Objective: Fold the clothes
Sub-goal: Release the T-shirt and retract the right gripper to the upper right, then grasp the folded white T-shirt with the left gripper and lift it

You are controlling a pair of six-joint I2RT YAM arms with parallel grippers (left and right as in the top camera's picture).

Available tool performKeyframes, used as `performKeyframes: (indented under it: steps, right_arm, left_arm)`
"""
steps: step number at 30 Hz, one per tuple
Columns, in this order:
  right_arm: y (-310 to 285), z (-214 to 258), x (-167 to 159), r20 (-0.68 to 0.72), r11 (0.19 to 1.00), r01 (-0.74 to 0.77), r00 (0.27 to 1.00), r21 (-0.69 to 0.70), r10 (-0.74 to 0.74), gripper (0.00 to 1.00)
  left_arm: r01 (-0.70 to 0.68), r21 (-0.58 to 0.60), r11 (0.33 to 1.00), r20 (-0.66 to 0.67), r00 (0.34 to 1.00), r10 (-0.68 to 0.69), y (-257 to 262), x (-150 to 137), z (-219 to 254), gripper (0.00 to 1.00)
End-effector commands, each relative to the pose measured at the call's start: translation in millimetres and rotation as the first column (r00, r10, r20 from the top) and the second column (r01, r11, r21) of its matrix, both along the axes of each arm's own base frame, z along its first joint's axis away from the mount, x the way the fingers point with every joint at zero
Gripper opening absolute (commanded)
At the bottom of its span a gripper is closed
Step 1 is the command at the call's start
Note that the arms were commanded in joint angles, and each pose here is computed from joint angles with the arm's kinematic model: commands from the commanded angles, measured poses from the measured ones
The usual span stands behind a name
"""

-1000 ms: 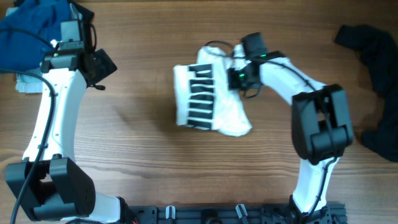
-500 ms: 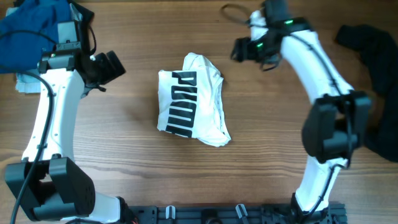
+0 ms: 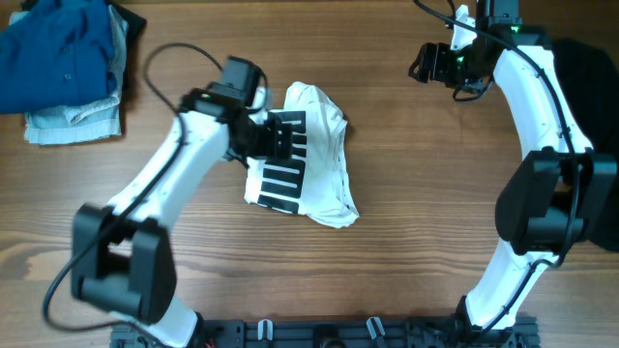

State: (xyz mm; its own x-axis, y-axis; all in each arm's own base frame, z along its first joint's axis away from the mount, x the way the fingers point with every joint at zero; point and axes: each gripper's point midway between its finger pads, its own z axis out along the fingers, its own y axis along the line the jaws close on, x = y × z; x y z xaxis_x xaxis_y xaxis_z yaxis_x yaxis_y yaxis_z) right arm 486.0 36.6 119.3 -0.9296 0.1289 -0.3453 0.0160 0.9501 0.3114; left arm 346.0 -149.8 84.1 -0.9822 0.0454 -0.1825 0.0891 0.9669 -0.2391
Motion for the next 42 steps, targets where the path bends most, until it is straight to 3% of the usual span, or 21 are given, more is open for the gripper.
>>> performKeyframes:
  steps: [1, 6, 12, 16, 22, 27, 32, 36, 38, 42]
  right_arm:
    - [2, 1, 1, 0.013, 1.000, -0.013, 1.000, 0.002, 0.013, 0.84]
    - [3, -9, 0, -0.014, 1.000, -0.006, 1.000, 0.006, 0.006, 0.82]
    - [3, -11, 1, -0.016, 1.000, -0.006, 1.000, 0.005, 0.007, 0.82]
    - [3, -11, 1, -0.015, 1.000, -0.006, 1.000, 0.006, 0.006, 0.82]
    - [3, -11, 1, -0.015, 1.000, -0.006, 1.000, 0.006, 0.006, 0.82]
    - [3, -11, 1, -0.015, 1.000, -0.007, 1.000, 0.006, 0.007, 0.82]
    - [3, -12, 0, -0.019, 1.000, -0.009, 1.000, 0.005, 0.009, 0.82]
    - [3, -12, 0, -0.019, 1.000, -0.009, 1.000, 0.005, 0.009, 0.82]
    - [3, -12, 0, -0.019, 1.000, -0.009, 1.000, 0.005, 0.009, 0.83]
    - [3, -12, 0, -0.020, 1.000, -0.007, 1.000, 0.006, 0.007, 0.83]
  left_arm:
    - [0.150, -0.045, 0.988, -0.080, 0.985, -0.153, -30, -17, -40, 1.00]
    - [0.239, 0.055, 0.969, -0.121, 0.965, -0.231, -32, -14, -96, 1.00]
    - [0.191, 0.320, 0.928, -0.191, 0.972, -0.134, 32, -8, -139, 1.00]
    - [0.075, 0.525, 0.848, -0.089, 0.996, -0.033, 97, 23, -132, 1.00]
    - [0.148, 0.561, 0.815, -0.047, 0.988, -0.147, 145, 55, -128, 1.00]
    - [0.198, 0.588, 0.784, 0.024, 0.965, -0.261, 141, 83, -96, 1.00]
    - [0.190, 0.535, 0.823, 0.173, 0.929, -0.327, 96, 99, -22, 1.00]
    - [0.352, 0.267, 0.897, 0.270, 0.866, -0.420, 21, 76, 16, 1.00]
    - [0.419, 0.149, 0.896, 0.305, 0.842, -0.445, -8, 65, 26, 1.00]
    - [0.252, 0.036, 0.967, 0.261, 0.932, -0.252, -17, 67, 14, 1.00]
